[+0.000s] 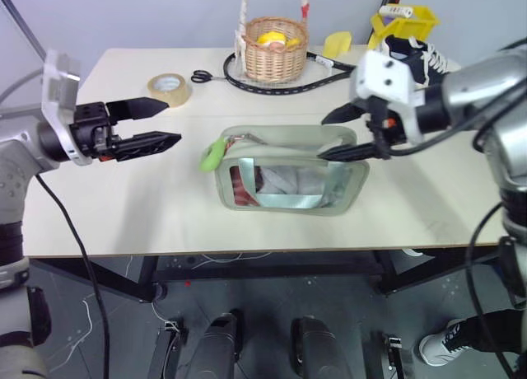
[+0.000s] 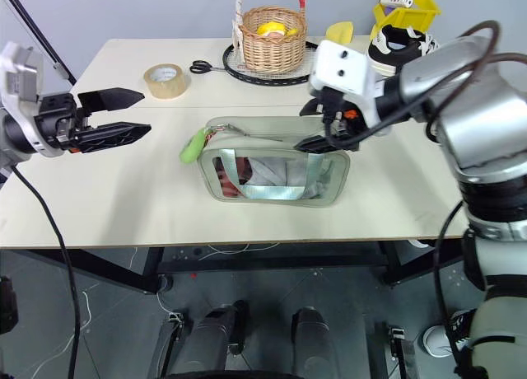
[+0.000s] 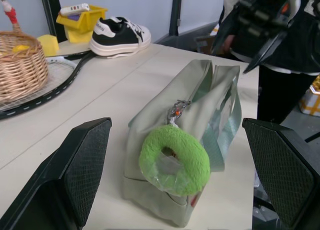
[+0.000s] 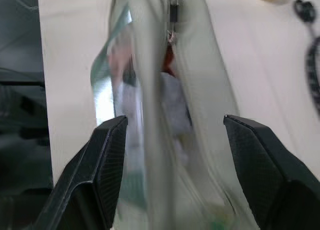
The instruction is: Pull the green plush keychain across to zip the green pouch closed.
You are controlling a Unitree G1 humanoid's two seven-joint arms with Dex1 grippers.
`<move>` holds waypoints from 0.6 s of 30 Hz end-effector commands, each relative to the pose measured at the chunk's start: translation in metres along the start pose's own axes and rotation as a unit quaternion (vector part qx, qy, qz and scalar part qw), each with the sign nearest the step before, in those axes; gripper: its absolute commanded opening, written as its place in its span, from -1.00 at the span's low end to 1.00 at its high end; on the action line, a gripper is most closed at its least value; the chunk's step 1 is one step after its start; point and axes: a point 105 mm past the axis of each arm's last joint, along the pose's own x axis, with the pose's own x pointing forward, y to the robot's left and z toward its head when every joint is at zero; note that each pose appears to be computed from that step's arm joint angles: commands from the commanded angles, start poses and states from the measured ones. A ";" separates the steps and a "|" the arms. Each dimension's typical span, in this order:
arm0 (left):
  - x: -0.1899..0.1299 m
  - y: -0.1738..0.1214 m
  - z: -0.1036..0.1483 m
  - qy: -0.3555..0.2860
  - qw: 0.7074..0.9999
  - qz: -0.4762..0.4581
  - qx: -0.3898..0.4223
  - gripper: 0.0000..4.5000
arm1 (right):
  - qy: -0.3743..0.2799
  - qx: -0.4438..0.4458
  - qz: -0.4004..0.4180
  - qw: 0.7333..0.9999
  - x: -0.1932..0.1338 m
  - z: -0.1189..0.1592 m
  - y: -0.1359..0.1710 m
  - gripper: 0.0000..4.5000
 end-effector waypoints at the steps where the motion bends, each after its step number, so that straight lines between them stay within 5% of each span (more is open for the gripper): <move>1: -0.001 -0.001 0.003 0.007 1.000 0.001 0.025 1.00 | 0.002 -0.001 -0.013 1.000 -0.008 -0.008 0.004 0.45; 3: 0.001 -0.002 -0.003 0.018 1.000 -0.002 0.025 1.00 | 0.016 0.013 -0.018 1.000 -0.005 -0.022 0.006 0.45; 6: 0.003 0.000 -0.015 0.041 0.999 0.000 0.025 1.00 | 0.041 0.023 -0.034 0.998 0.000 -0.042 0.004 0.08; 11: 0.012 0.000 -0.037 0.083 0.996 -0.010 0.035 1.00 | 0.032 0.030 -0.046 0.998 0.001 -0.044 0.001 -0.99; 18: 0.031 -0.007 -0.049 0.081 0.995 -0.050 0.036 1.00 | 0.036 0.036 -0.046 0.998 0.001 -0.048 0.000 -0.99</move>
